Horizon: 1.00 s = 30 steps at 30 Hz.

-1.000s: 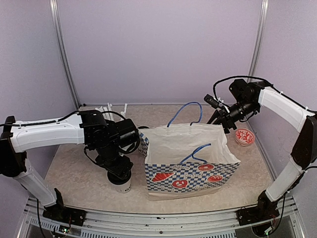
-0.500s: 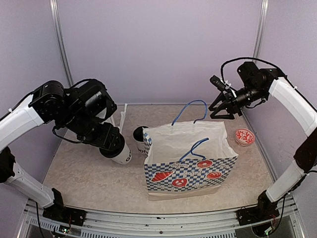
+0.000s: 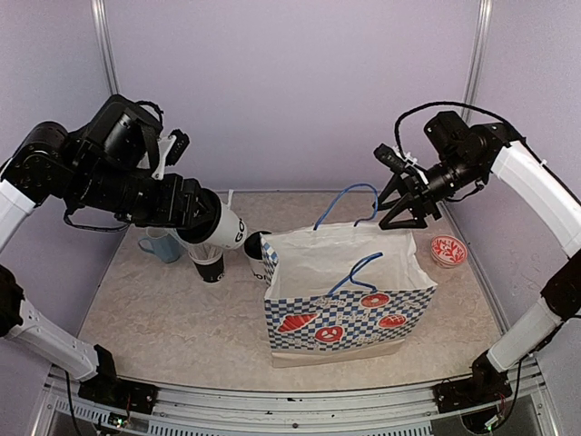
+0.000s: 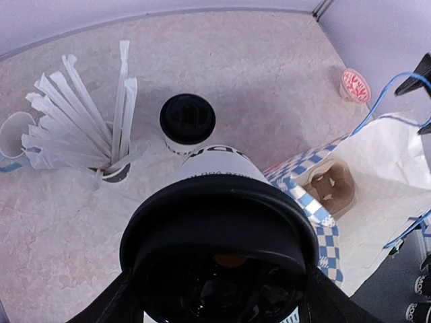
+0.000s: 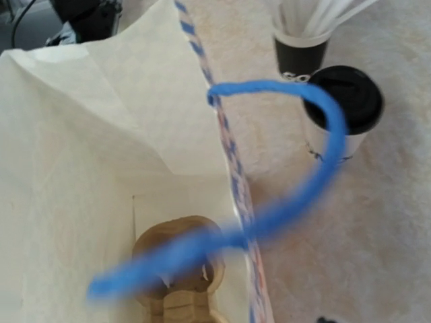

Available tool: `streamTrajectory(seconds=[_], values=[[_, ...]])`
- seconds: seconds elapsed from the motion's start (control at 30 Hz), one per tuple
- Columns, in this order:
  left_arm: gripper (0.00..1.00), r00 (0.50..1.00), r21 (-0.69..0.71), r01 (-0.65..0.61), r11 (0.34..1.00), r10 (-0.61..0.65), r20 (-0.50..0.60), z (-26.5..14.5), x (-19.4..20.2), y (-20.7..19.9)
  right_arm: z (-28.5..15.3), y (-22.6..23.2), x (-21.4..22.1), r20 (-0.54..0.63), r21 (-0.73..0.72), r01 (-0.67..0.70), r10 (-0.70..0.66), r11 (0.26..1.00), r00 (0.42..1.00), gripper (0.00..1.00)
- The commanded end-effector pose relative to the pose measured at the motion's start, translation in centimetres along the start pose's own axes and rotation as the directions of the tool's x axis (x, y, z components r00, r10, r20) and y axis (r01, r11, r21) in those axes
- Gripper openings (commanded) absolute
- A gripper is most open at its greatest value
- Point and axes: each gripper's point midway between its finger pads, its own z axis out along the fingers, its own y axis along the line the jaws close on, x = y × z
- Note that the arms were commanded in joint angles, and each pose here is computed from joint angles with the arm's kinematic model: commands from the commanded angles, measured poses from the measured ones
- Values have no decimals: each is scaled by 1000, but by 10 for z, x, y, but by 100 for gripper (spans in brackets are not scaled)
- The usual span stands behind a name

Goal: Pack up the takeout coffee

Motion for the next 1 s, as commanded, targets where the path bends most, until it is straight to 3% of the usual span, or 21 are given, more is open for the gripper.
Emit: streamTrajectory(seconds=[0.0,0.17,0.3,0.4,0.53,0.73,0.97], values=[[58,985,45,-3,999,-4,170,-27,-39,-7,26,-7,-8,-54,0,22,-22,1000,998,62],[58,970,120,-54,991,23,244,-35,-60,-28,45,-16,-11,-84,-18,4,-6,1000,996,50],[58,956,183,-124,975,67,287,-40,-68,-55,45,-18,-18,-75,-28,0,-2,1000,997,21],[59,944,240,-201,950,122,307,-42,-66,-84,40,-12,-23,-60,-29,10,-12,1000,998,8],[59,925,296,-322,899,231,302,-37,-52,-128,33,-4,-26,-42,-10,14,-15,1000,999,4],[60,891,283,-452,846,412,193,3,-16,-171,23,11,-28,-24,8,19,-19,1000,1000,0],[59,827,147,-562,814,557,78,47,21,-182,10,33,-35,22,-19,49,-48,999,999,0]])
